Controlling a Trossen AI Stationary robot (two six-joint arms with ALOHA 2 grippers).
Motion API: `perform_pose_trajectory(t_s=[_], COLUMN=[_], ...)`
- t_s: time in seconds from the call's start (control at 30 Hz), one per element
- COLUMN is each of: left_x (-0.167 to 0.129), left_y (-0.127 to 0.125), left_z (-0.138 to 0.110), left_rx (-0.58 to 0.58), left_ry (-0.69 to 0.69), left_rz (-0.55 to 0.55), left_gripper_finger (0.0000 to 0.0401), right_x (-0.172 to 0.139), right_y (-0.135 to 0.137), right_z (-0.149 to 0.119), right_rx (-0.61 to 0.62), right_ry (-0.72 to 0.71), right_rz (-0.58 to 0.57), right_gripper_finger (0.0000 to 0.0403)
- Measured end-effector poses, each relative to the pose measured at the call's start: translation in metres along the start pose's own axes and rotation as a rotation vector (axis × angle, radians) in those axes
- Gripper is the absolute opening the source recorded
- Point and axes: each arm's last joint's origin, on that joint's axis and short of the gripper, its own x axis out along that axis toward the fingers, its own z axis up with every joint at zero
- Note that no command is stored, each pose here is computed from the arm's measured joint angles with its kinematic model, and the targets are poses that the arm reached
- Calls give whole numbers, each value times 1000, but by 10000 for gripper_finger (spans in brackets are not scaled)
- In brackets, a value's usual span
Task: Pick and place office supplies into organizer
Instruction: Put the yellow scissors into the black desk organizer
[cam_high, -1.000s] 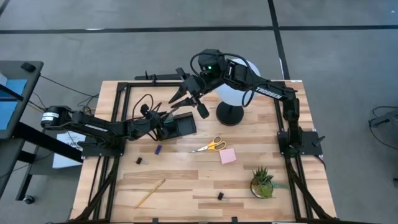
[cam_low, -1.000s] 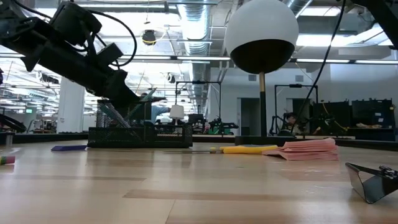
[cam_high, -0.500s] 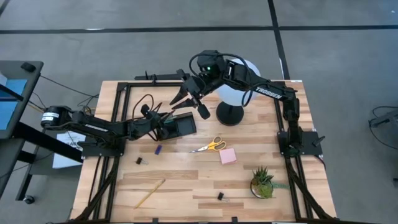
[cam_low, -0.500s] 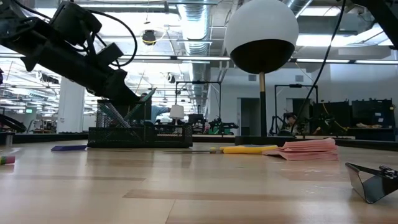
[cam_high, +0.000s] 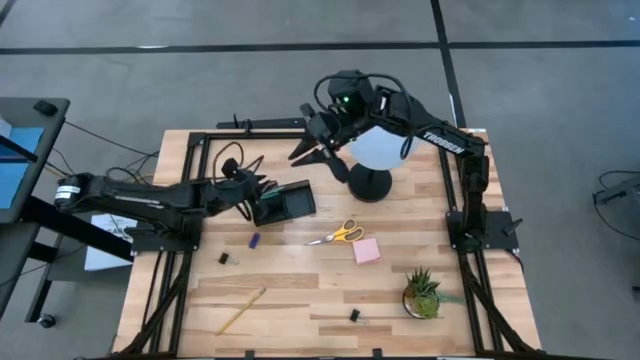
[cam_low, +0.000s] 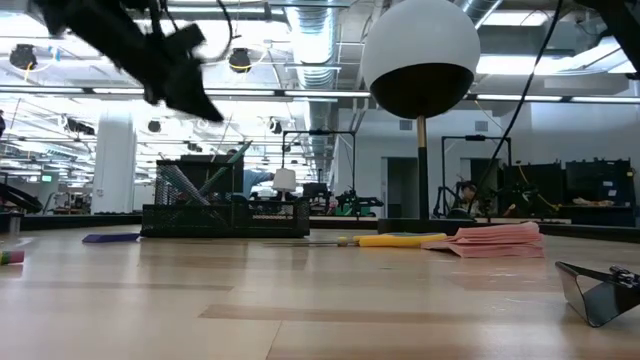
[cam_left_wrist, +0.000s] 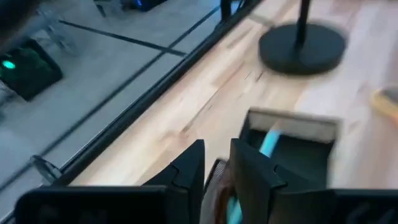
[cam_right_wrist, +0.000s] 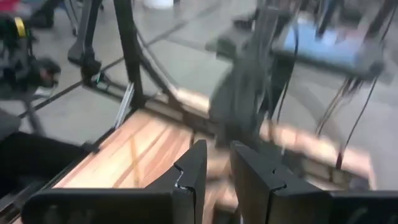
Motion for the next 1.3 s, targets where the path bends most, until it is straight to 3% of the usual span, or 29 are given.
perform_pose_trajectory(t_s=[0.17,0.27,0.37,0.53,0.67,0.8,0.93,1.13,1.2,1.3], left_x=[-37,-59,-73,-87,-93,-97,-98,-91,-87,-85], left_y=[6,8,5,1,-5,-17,-30,-56,-66,-77], left_z=[36,53,52,28,12,2,-14,-55,-67,-76], left_rx=[-78,-133,-127,-159,-135,-138,-154,-209,-215,-230], left_ry=[35,36,95,301,362,345,368,374,363,349], left_rz=[-204,-348,-448,-399,-302,-351,-395,-442,-473,-512], left_gripper_finger=[80,77,73,64,58,51,47,45,45,45], right_x=[-1,27,69,108,119,99,58,-9,-16,-1], right_y=[15,31,52,86,101,103,98,96,97,105], right_z=[-26,-48,-70,-92,-105,-99,-75,-35,-37,-63], right_rx=[206,264,276,292,366,384,375,297,282,286], right_ry=[236,383,451,509,622,742,694,475,417,369], right_rz=[107,238,341,414,301,104,-63,-223,-233,-188], right_gripper_finger=[66,66,66,66,66,66,66,66,66,66])
